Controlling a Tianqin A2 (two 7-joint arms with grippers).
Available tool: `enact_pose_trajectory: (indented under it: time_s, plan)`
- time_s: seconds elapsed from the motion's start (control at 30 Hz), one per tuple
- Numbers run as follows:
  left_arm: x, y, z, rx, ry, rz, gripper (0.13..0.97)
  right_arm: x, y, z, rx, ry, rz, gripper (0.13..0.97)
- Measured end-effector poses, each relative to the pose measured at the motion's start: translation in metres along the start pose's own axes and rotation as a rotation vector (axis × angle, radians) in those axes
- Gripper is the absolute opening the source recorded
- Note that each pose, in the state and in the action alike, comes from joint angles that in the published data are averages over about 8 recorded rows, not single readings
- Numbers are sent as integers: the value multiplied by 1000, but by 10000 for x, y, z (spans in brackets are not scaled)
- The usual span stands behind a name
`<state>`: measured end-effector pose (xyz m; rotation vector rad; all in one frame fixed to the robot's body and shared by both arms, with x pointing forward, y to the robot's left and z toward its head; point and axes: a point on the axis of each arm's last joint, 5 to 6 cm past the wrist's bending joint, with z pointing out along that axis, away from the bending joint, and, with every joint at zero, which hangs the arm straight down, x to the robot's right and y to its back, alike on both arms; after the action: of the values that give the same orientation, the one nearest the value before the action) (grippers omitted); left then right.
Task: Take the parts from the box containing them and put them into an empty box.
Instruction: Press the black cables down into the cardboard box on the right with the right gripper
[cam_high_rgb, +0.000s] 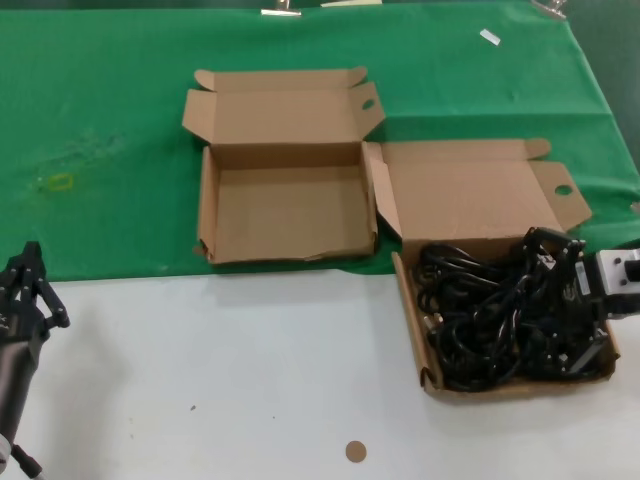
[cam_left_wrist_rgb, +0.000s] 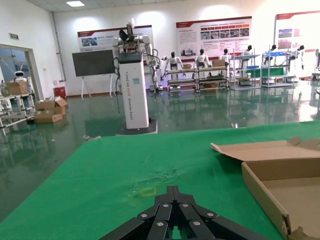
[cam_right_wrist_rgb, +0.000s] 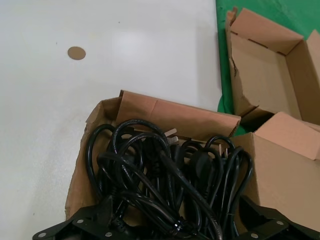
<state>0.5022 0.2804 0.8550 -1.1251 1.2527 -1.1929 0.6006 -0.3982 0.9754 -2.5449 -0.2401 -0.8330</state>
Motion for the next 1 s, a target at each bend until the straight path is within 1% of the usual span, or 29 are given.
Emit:
enact_pose_trajectory:
  time_s: [0.23, 0.37, 0.63, 0.67, 0.93, 1.0]
  plan:
    - [0, 0, 0, 0, 0, 0, 144, 4, 2, 46, -10, -23, -8, 833]
    - [0, 0, 0, 0, 0, 0, 144, -4, 6, 56, -15, -34, -5, 833]
    - [0, 0, 0, 0, 0, 0, 144, -1, 0, 63, -24, -41, 1, 659]
    - [0, 0, 0, 0, 0, 0, 144, 2, -2, 63, -25, -41, 2, 659]
    - [0, 0, 0, 0, 0, 0, 144, 20, -22, 54, -26, -41, 9, 436]
    - [0, 0, 0, 0, 0, 0, 144, 23, -27, 45, -27, -44, 10, 436]
